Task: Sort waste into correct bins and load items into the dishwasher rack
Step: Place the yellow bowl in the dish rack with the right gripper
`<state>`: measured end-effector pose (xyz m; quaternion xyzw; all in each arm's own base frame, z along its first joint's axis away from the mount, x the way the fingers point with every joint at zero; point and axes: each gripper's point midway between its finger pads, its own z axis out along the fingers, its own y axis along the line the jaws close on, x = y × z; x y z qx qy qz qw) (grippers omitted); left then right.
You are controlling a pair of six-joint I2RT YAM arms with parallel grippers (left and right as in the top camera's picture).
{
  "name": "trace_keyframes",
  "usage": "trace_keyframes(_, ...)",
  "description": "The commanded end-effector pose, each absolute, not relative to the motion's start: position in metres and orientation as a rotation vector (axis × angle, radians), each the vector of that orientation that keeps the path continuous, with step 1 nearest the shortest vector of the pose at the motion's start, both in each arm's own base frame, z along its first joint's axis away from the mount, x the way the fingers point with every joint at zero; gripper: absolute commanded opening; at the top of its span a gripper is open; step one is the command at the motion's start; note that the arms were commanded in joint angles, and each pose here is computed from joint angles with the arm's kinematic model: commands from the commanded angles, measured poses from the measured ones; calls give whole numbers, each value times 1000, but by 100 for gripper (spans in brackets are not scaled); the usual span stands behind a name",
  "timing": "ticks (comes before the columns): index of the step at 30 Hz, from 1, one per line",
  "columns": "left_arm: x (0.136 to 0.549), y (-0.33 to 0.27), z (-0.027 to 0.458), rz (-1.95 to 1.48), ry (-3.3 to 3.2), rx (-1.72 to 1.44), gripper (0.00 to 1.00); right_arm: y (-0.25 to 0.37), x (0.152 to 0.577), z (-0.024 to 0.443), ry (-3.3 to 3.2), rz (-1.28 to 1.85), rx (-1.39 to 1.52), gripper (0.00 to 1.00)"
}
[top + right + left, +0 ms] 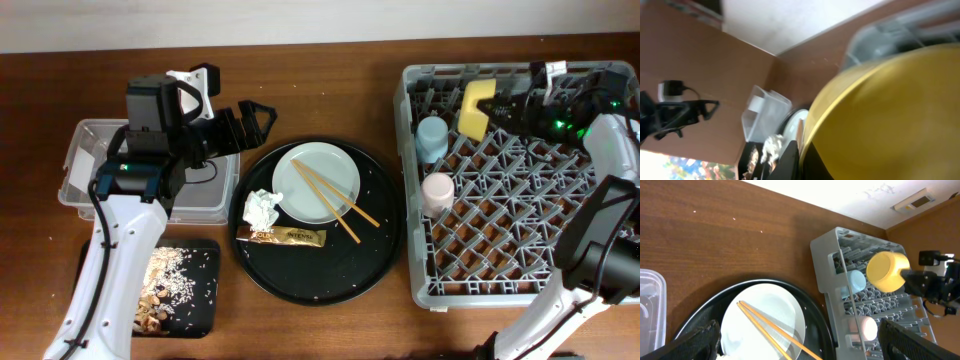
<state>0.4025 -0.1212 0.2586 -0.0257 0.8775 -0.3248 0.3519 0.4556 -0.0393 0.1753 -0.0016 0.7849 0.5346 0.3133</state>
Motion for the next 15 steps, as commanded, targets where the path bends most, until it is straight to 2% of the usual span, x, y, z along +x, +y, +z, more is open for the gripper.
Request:
trace_keyframes(1, 402, -121, 268, -837, 2247, -57, 99, -77, 449, 131, 2318, 1142, 138, 4)
trace_keyframes(4, 402, -121, 268, -838, 2247, -56, 99, -93, 439, 132, 2333, 1209, 354, 5)
trace_keyframes(7, 402, -121, 268, -838, 2247, -56, 99, -116, 419, 138, 2312, 1251, 497, 25)
trace_keyframes(11, 402, -121, 268, -838, 2247, -57, 99, -146, 392, 138, 2318, 1241, 691, 43)
trace_keyframes(13, 402, -121, 268, -838, 2247, -56, 99, -165, 381, 135, 2371, 1126, 805, 45)
trace_keyframes(15, 402, -121, 268, -838, 2247, -57, 99, -168, 377, 154, 2389, 1012, 776, 45)
